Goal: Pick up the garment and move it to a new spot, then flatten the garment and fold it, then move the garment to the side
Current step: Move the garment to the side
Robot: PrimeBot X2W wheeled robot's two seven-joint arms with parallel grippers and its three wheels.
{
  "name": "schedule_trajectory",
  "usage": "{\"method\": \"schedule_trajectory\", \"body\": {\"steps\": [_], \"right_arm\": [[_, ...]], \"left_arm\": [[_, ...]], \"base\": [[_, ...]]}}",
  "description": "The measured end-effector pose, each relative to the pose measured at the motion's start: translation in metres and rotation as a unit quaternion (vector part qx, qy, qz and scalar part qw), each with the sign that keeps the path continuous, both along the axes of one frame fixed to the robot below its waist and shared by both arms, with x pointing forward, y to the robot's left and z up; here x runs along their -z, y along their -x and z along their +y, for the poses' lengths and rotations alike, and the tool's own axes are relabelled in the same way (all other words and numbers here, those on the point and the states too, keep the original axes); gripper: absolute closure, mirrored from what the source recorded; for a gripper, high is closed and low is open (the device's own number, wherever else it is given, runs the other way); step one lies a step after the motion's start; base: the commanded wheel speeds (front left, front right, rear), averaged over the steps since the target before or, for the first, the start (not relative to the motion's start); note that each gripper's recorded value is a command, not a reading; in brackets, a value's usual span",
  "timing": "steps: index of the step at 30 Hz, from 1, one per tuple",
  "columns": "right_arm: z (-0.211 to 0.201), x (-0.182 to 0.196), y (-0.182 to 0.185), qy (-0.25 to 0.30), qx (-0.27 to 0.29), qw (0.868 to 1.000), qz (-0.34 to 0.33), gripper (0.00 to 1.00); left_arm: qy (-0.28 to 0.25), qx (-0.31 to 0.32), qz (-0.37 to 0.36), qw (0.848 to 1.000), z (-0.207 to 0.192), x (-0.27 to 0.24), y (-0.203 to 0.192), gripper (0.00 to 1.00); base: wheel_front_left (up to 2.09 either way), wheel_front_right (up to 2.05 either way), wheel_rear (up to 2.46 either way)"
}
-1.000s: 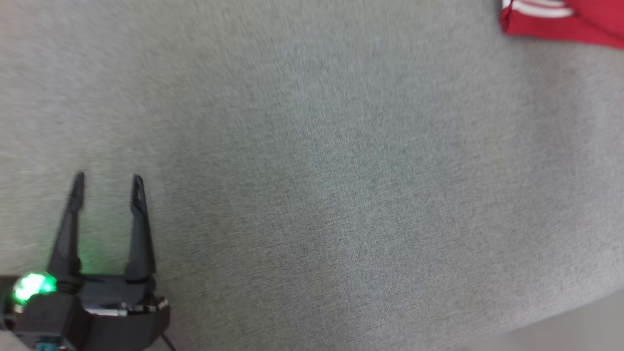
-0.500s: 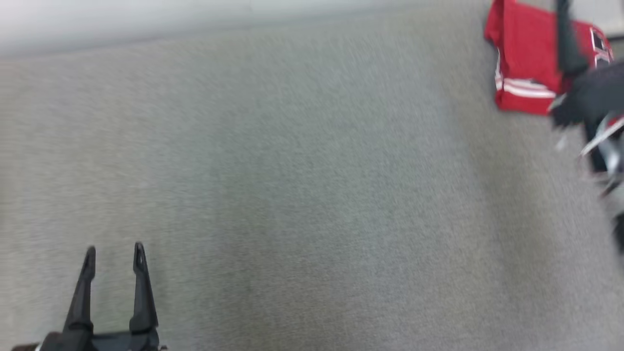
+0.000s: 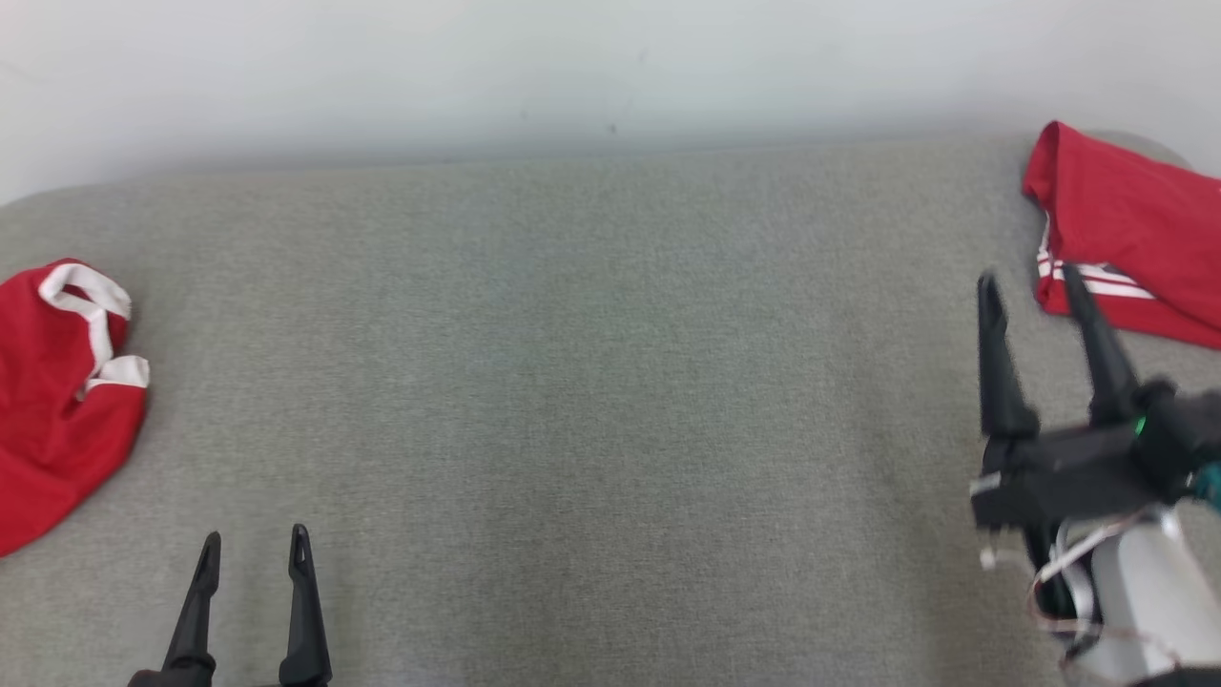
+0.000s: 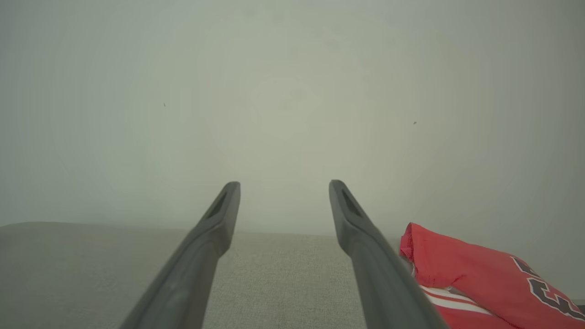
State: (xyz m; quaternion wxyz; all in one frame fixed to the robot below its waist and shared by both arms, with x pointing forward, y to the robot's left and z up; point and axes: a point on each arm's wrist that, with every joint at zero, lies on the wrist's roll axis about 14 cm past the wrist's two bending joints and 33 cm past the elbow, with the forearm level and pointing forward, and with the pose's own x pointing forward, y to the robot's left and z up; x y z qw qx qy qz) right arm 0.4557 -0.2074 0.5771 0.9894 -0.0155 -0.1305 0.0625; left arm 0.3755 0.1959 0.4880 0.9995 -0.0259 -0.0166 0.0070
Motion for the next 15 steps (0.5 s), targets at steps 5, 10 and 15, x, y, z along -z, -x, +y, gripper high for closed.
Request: {"method": "schedule_trajectory", "body": {"steps": [5,10,15], "right_arm": [[0.016,0.032,0.029,-0.027,-0.003,0.999,0.038,0.0],[0.038,0.057,0.054,-0.056,-0.017,0.996,0.074,0.0],[0.055,0.072,0.071,-0.062,-0.03,0.993,0.098,0.0]], "left_arm": [[-0.003,-0.018,0.001,1.0,0.008,-0.001,0.013,0.0],[-0.004,-0.03,-0.002,1.0,0.013,-0.004,0.022,0.0],[-0.003,-0.033,0.002,0.999,0.014,-0.001,0.027,0.0]], "base": [[0.0,0.0,0.0],[0.0,0.0,0.0],[0.0,0.0,0.0]]}}
